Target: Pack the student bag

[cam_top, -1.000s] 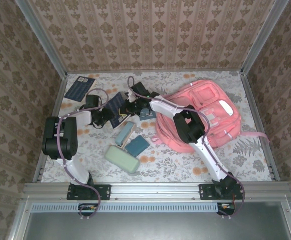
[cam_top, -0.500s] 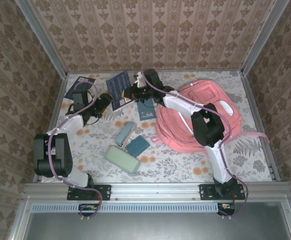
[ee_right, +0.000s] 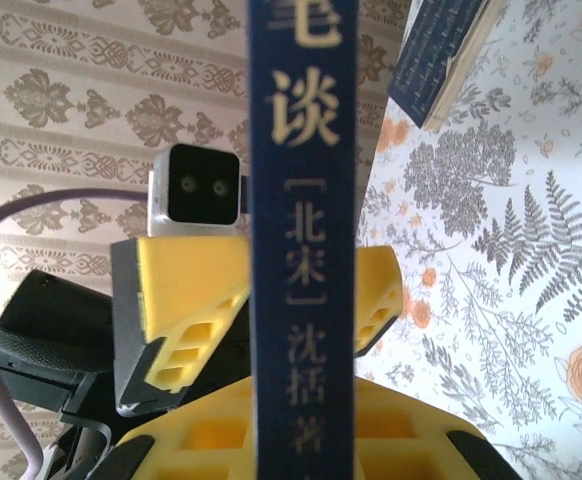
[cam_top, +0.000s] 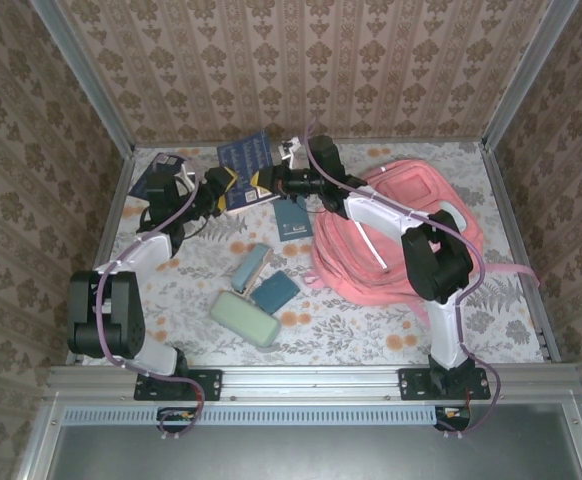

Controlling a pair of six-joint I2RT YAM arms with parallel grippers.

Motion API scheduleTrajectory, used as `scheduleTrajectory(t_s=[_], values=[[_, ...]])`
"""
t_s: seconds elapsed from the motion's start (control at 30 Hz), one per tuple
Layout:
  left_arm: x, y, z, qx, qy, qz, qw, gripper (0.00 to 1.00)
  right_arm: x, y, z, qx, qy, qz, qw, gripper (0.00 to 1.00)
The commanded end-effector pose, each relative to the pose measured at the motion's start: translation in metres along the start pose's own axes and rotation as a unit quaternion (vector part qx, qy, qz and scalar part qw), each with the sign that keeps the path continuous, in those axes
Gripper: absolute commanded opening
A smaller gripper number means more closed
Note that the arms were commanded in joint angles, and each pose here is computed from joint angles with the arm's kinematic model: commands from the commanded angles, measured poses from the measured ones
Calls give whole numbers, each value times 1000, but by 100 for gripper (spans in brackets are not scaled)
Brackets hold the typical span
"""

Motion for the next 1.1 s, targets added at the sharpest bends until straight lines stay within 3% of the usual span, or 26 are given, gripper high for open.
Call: scheduleTrajectory(t_s=[0.0, 0.23, 0.3, 0.33, 0.43, 0.6, 0.73, 0.97, 1.07], values=[[2, -31, -5, -54, 13, -24, 998, 68, -1, 42, 16, 57, -5, 41, 998, 0], [-1, -49, -2, -83, 14, -35, 996, 21, -7, 45, 23, 55, -4, 50, 997, 2], [-3, -52, 0, -83, 13, -38, 996, 5, -9, 43, 28, 34, -8, 59, 998, 25], [-3, -54, 2, -83, 11, -40, 996, 1, -11, 42, 30, 23, -8, 64, 998, 31], [-6, -59, 5, -86, 10, -46, 995, 0, -17, 29, 43, -39, -15, 78, 996, 39], [-12, -63, 13, -87, 5, -52, 995, 0, -34, -1, 84, -186, -22, 111, 976, 43], [-20, -65, 17, -83, 10, -58, 995, 0, -50, -20, 124, -348, -12, 153, 925, 54], [-37, -65, 19, -73, 19, -71, 995, 0, -83, -52, 179, -549, 41, 239, 800, 49], [-42, -64, 18, -66, 23, -74, 995, 0, -98, -63, 184, -585, 78, 265, 763, 50]])
Point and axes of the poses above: each hand's point on the last joint's axis, 136 mm out from that joint toward the fingers, its own z axis back along the fingers, its own y axis along the line the jaws close on, x = y × z, the point moved 8 cm from there along z, back along the fingers
